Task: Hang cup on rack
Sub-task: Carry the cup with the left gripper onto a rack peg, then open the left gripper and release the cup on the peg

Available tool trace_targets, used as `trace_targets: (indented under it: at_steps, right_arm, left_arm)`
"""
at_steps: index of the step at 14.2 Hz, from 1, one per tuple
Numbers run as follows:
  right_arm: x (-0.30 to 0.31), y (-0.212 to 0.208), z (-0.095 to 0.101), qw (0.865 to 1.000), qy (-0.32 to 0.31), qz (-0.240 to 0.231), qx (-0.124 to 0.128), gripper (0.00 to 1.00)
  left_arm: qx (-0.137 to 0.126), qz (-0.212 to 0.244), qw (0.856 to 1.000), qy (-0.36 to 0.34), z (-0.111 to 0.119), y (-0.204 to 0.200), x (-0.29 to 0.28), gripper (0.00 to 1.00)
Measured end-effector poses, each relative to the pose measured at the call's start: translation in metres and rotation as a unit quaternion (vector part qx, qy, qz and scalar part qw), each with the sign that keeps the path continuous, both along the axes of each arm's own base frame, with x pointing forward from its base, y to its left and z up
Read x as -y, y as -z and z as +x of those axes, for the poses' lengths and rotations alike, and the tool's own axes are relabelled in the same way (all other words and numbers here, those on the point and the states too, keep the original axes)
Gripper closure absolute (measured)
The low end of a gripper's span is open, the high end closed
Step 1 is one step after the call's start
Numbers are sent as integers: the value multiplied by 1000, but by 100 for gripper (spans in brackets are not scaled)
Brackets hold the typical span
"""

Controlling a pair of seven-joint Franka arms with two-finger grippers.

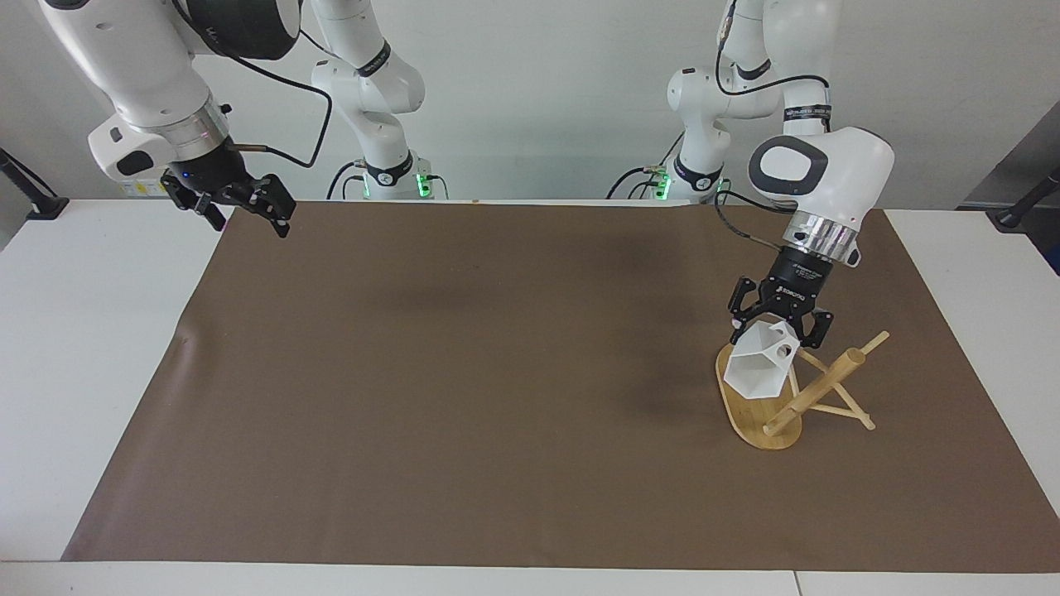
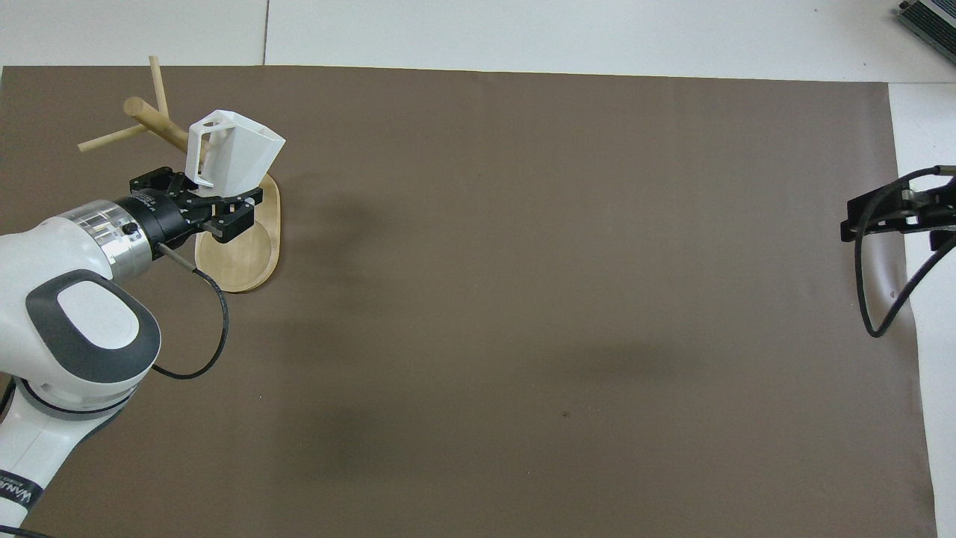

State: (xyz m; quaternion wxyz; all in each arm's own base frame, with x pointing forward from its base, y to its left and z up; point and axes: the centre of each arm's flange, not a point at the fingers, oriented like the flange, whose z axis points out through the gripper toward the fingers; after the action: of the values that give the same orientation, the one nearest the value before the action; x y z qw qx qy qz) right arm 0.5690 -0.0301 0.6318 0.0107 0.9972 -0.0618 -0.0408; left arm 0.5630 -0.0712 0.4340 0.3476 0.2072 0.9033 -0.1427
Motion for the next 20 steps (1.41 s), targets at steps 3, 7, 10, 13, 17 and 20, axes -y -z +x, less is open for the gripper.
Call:
trace_targets:
  at_steps: [3,7,10,13,17,20]
  right_arm:
    - [3,-5,-9,1000,4,-1,-2,0]
    - [26,-5,-12,1000,23,-6,16,0]
    - [25,-4,-6,999,22,-7,37,0]
    - [23,-3,-5,999,19,-7,38,0]
    - [22,2,-5,999,18,-7,35,0]
    - [22,2,-5,999,18,-7,35,0]
  left_arm:
    - [-3,-2,1000,-6,1,2,-2,25]
    - [-4,-10,999,-35,3,2,-12,25]
    - [-7,-10,999,-44,4,5,-14,25]
    - [-9,-15,998,-56,5,7,-15,25]
    - [-9,-18,998,-65,5,6,-16,25]
    - [-11,-20,997,-68,6,7,-16,25]
